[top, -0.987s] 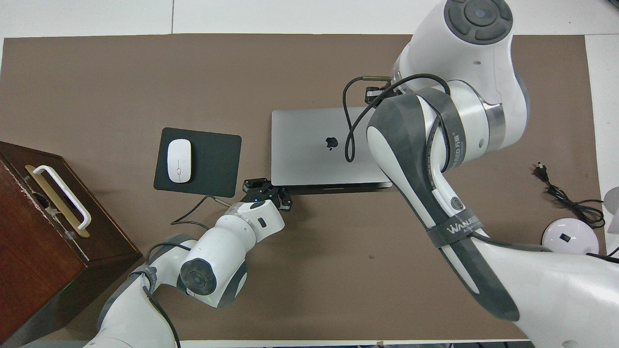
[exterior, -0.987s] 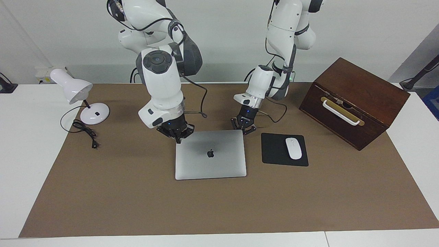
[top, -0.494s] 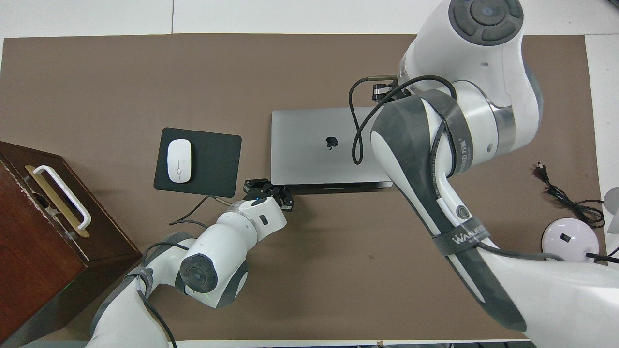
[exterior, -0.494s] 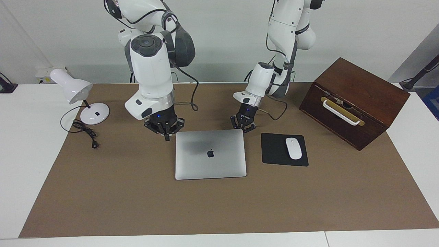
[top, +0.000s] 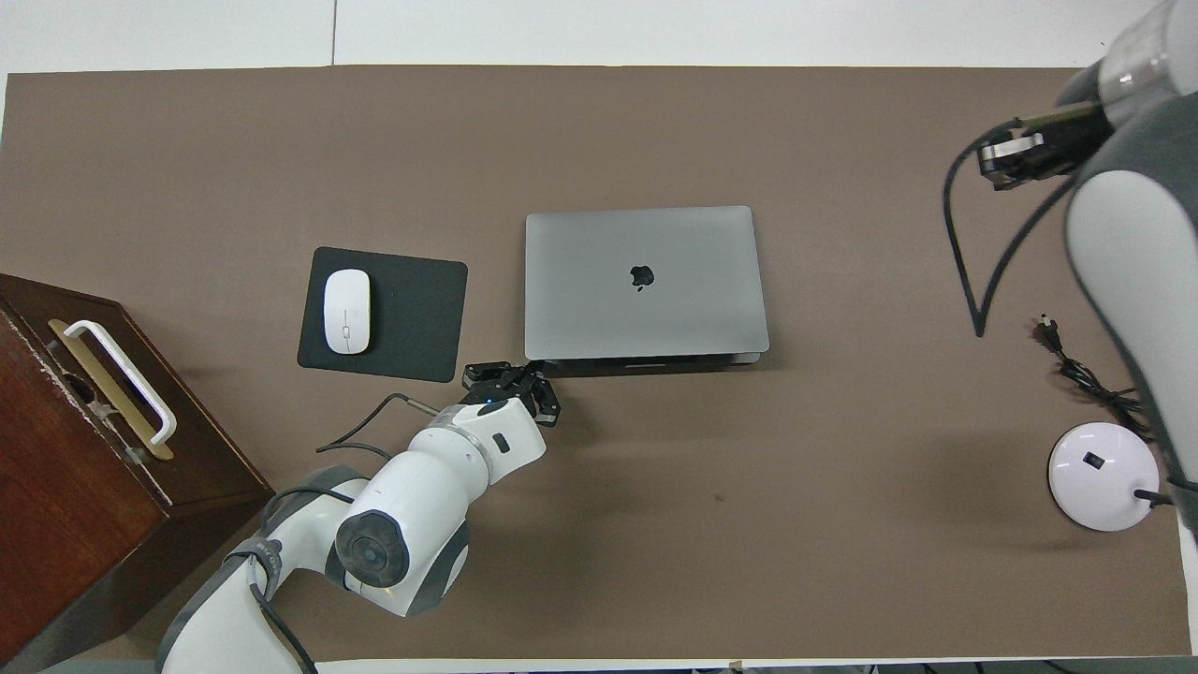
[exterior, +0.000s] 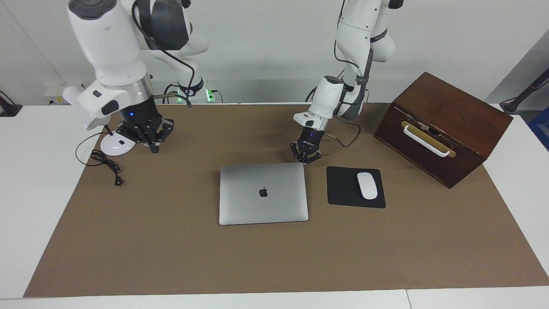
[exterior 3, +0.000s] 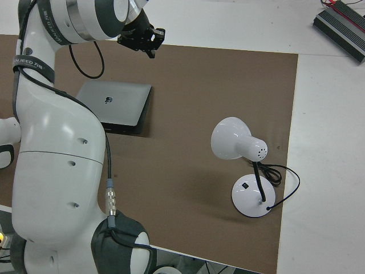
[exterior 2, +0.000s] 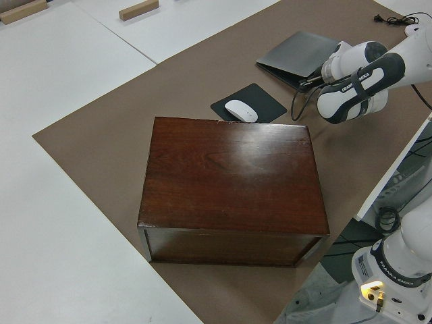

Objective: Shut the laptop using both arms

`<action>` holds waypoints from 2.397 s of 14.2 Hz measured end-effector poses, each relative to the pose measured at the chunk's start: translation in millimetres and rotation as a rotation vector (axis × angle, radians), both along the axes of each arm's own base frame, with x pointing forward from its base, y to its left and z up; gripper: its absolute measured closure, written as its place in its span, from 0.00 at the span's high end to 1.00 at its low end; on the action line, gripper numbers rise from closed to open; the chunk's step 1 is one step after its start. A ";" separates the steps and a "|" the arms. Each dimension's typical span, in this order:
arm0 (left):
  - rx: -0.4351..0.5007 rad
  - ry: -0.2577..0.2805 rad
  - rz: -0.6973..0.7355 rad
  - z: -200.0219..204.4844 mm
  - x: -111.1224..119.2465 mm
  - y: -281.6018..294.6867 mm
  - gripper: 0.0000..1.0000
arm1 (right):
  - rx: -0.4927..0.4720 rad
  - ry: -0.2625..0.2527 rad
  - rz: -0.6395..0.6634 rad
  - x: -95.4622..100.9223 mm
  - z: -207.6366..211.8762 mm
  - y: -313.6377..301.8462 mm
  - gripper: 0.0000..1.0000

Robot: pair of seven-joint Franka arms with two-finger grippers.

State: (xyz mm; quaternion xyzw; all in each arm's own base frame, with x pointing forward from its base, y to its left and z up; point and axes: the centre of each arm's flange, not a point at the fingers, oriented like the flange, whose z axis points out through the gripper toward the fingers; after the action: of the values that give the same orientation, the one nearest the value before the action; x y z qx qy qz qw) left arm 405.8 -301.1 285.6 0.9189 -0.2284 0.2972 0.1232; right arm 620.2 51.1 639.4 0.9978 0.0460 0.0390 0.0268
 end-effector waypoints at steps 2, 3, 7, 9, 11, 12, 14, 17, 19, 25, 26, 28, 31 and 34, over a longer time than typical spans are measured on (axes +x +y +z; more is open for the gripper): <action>-0.005 -0.010 -0.001 8.3 -4.5 2.9 0.01 | 0.000 0.003 0.013 -12.3 22.6 -26.1 0.09; -0.004 -0.011 -0.002 11.7 -7.0 4.8 0.01 | 0.000 -0.002 0.013 -15.5 29.0 -32.7 0.21; 0.042 0.070 -0.009 32.5 -13.6 9.7 0.01 | 0.001 -0.007 0.004 -19.3 36.1 -39.6 0.68; 0.070 0.126 0.007 54.3 -13.2 20.6 0.01 | 0.004 -0.022 -0.029 -25.0 46.0 -61.3 0.92; 0.080 0.155 0.042 67.4 -6.2 38.0 0.01 | 0.009 -0.019 -0.044 -37.7 52.5 -84.2 1.00; 0.085 0.170 0.061 70.6 -0.8 46.0 0.01 | 0.012 -0.011 -0.039 -43.7 49.8 -95.4 1.00; 0.095 0.228 0.100 82.2 16.9 56.7 0.01 | 0.018 -0.007 -0.036 -49.1 38.2 -109.9 1.00; 0.110 0.331 0.158 128.0 55.9 76.3 0.01 | 0.024 -0.009 -0.038 -46.1 25.2 -106.7 1.00; 0.106 0.359 0.199 152.8 73.6 97.0 0.01 | 0.034 -0.007 -0.064 -45.4 22.0 -88.9 1.00; 0.125 0.461 0.290 205.0 108.3 188.8 0.01 | 0.037 0.016 -0.086 -50.0 12.5 -81.8 1.00; 0.124 0.470 0.303 220.3 112.5 204.8 0.01 | 0.036 0.020 -0.095 -50.6 10.5 -86.5 1.00; 0.117 0.475 0.325 246.2 116.7 223.4 0.01 | 0.034 0.020 -0.109 -51.3 7.7 -97.3 1.00; 0.105 0.482 0.353 276.8 119.8 244.6 0.01 | 0.032 0.014 -0.108 -51.2 7.7 -97.7 1.00; 0.117 0.487 0.386 315.5 121.1 270.0 0.01 | 0.031 0.014 -0.105 -49.6 1.6 -97.1 1.00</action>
State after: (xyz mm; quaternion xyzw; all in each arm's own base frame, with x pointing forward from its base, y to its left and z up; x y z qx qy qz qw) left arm 526.8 -31.1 601.1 0.9949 -0.0304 0.0727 0.0624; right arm 570.6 -46.0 641.0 0.9994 -0.0069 0.0313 0.0128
